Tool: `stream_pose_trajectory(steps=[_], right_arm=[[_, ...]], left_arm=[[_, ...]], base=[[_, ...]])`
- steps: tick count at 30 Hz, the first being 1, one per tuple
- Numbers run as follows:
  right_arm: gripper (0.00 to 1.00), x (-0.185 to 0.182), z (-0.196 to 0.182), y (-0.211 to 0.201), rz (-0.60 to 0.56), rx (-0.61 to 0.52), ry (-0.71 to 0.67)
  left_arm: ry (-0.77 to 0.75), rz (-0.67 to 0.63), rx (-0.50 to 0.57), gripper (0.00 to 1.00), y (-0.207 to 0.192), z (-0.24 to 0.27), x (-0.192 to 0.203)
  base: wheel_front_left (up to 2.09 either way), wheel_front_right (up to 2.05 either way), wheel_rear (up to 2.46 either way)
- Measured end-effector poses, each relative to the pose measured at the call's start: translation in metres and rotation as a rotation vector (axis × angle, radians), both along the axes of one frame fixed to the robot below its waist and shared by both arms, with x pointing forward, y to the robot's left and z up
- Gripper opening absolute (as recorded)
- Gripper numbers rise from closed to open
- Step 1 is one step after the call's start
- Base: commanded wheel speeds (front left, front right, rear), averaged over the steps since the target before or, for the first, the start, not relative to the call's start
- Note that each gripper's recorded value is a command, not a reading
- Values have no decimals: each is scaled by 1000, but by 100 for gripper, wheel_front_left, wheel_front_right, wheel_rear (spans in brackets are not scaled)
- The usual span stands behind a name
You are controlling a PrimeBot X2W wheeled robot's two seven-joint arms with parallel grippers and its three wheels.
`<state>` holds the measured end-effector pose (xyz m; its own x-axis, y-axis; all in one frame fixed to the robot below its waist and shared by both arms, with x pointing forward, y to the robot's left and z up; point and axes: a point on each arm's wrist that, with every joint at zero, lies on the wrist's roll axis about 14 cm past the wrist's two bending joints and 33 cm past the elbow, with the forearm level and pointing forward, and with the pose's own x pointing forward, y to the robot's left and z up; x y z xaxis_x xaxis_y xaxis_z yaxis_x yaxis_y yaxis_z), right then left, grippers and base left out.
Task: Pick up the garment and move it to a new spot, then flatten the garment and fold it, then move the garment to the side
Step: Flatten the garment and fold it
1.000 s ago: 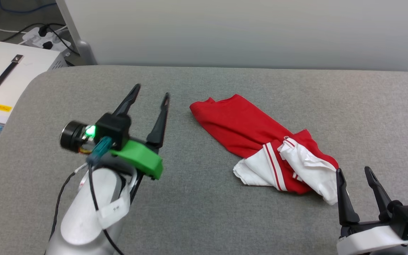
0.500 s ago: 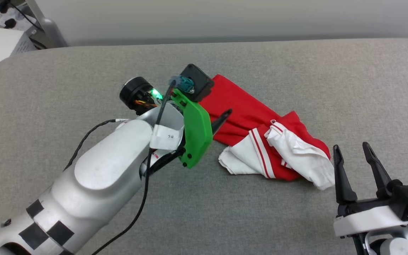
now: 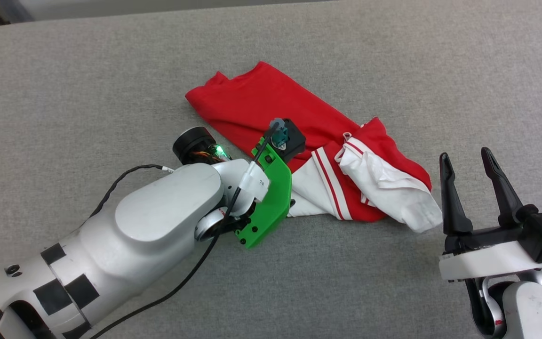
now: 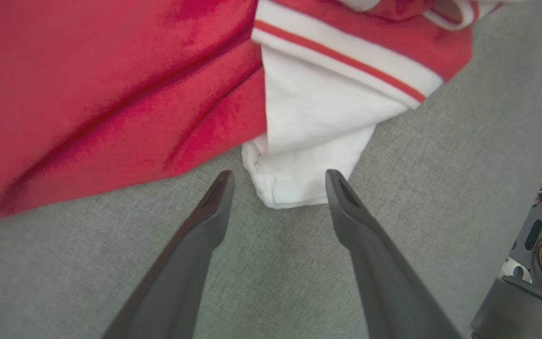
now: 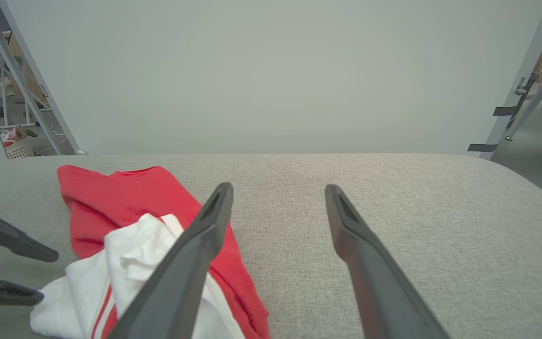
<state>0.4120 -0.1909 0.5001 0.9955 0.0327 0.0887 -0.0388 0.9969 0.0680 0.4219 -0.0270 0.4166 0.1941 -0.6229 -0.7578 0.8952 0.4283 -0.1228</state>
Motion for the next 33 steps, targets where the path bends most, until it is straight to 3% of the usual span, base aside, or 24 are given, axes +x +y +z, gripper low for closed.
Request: stream_pose_trajectory(steps=[11,12,13,14,22,26,29,33], right_arm=[[100,9,-26,-14,-38,-13,68],[100,9,-27,-15,-42,-10,72],[100,8,-28,-16,-46,-10,75],[100,8,-29,-17,-49,-11,76],[100,7,-17,-12,-35,-3,42],[100,2,-8,-7,-22,6,21],[100,-3,-3,-4,-14,12,12],[100,-6,-1,3,4,19,6]], left_arm=[[75,-74,100,100,-9,-51,-4],[78,-78,96,62,-10,-51,-4],[77,-78,88,16,-11,-51,-4],[71,-79,82,0,-12,-51,-4],[-22,-51,-107,0,-27,-24,-7],[-88,51,-270,0,-24,15,8],[-151,177,-317,0,6,34,27],[-205,361,-260,0,71,28,37]], base=[[0,0,0],[0,0,0],[0,0,0],[0,0,0],[0,0,0],[0,0,0],[0,0,0],[0,0,0]])
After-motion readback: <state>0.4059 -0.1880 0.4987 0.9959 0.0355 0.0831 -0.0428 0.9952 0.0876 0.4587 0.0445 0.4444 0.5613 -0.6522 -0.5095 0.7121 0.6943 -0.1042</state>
